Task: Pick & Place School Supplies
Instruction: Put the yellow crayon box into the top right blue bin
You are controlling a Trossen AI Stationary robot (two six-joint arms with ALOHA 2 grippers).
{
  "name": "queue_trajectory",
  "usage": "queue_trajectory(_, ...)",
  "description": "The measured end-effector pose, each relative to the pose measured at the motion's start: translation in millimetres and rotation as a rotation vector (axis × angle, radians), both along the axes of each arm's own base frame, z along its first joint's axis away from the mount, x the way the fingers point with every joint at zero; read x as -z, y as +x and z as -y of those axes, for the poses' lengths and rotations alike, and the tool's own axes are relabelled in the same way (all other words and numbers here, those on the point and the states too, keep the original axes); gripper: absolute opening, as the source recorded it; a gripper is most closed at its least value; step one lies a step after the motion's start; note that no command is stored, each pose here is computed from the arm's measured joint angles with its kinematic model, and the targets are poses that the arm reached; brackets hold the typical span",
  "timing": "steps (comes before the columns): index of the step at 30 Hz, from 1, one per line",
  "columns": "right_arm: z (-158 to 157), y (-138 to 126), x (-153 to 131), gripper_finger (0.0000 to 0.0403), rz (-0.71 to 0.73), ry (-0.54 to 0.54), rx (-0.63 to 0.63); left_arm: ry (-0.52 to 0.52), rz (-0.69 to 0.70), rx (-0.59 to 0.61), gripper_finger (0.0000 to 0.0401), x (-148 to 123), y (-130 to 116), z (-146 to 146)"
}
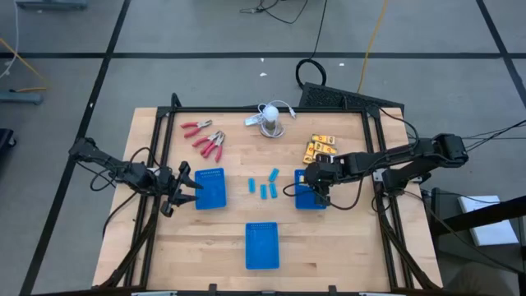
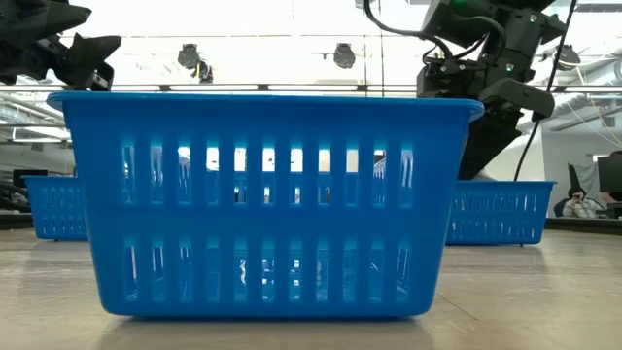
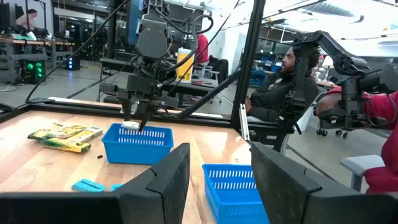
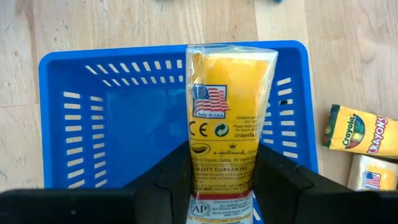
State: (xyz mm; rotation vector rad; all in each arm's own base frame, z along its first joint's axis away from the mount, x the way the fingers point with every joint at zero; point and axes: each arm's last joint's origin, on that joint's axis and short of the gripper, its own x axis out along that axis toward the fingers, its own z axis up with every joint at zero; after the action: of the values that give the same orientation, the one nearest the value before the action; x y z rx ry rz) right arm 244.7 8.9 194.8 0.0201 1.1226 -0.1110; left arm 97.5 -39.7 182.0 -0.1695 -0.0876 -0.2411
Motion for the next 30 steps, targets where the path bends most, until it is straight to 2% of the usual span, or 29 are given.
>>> queue_trajectory(13, 0.0, -0.1, 0.1, 0.0136, 0.0, 0.003, 0.006, 0.0, 0.0, -0.001, 0.0173, -0.1, 0.0, -0.1)
queue_trajectory(30, 0.0, -0.1, 0.1, 0.0184, 0.002, 0.012, 0.027, 0.0, 0.0, 0.0, 0.0173, -0.1, 0.0, 0.0)
